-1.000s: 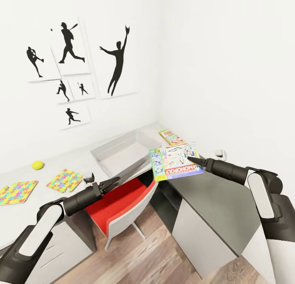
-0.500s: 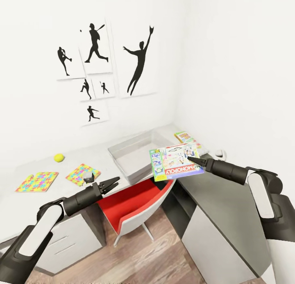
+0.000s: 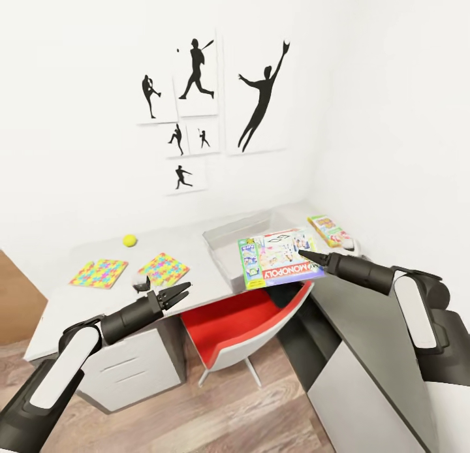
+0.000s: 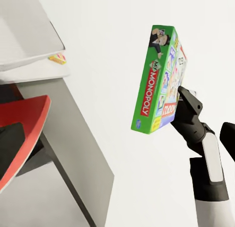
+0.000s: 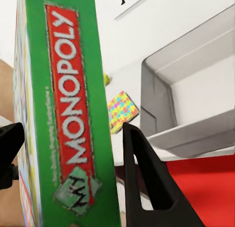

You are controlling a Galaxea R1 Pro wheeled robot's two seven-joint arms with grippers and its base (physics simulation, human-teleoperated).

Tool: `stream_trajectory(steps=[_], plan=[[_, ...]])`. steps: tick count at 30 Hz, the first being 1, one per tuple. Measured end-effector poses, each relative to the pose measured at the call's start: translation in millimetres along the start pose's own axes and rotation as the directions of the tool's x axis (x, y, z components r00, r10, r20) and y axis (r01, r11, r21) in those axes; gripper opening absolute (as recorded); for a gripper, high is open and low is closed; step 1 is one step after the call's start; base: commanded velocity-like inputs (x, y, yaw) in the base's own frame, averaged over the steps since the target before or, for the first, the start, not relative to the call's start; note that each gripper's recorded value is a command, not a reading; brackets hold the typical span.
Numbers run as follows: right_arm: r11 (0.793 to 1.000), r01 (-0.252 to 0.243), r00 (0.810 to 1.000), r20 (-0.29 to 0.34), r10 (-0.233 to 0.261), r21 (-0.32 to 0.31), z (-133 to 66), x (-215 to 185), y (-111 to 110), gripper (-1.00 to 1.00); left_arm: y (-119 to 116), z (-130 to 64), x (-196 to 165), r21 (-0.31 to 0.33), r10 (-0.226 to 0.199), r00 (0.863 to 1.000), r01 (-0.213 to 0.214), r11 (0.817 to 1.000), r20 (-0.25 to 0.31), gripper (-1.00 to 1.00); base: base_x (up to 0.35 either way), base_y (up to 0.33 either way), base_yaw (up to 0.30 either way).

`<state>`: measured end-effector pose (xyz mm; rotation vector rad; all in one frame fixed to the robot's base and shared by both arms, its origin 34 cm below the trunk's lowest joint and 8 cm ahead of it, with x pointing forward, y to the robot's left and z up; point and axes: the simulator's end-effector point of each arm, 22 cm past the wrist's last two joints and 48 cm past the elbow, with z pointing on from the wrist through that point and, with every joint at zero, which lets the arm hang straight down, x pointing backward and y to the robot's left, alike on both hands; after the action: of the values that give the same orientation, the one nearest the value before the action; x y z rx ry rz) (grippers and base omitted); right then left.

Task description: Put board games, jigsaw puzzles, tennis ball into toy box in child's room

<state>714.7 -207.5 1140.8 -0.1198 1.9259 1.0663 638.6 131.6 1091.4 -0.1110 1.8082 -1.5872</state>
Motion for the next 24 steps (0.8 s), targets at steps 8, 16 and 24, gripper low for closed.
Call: stream_trajectory(steps=[8,16,24], plan=[[1.000,-0.003,1.000,0.001,0.003,-0.004,0.1,-0.1,1.0,-1.00,0.1,0.0,0.0,0.000,0.000,1.000,0.000,1.000,0.000,1.00,0.000,-0.158,0.255],[1.000,-0.002,1.000,-0.001,0.002,0.000,0.4,0.4,0.4,-1.00,0.1,0.1,0.0,-0.001,0.000,1.000,0.000,1.000,0.000,1.00,0.000,-0.119,0.064],[1.000,0.000,1.000,-0.002,0.000,0.003,0.6,0.8,-0.2,-1.00,0.1,0.1,0.0,-0.001,0.000,1.000,0.000,1.000,0.000,1.00,0.000,-0.022,0.012]])
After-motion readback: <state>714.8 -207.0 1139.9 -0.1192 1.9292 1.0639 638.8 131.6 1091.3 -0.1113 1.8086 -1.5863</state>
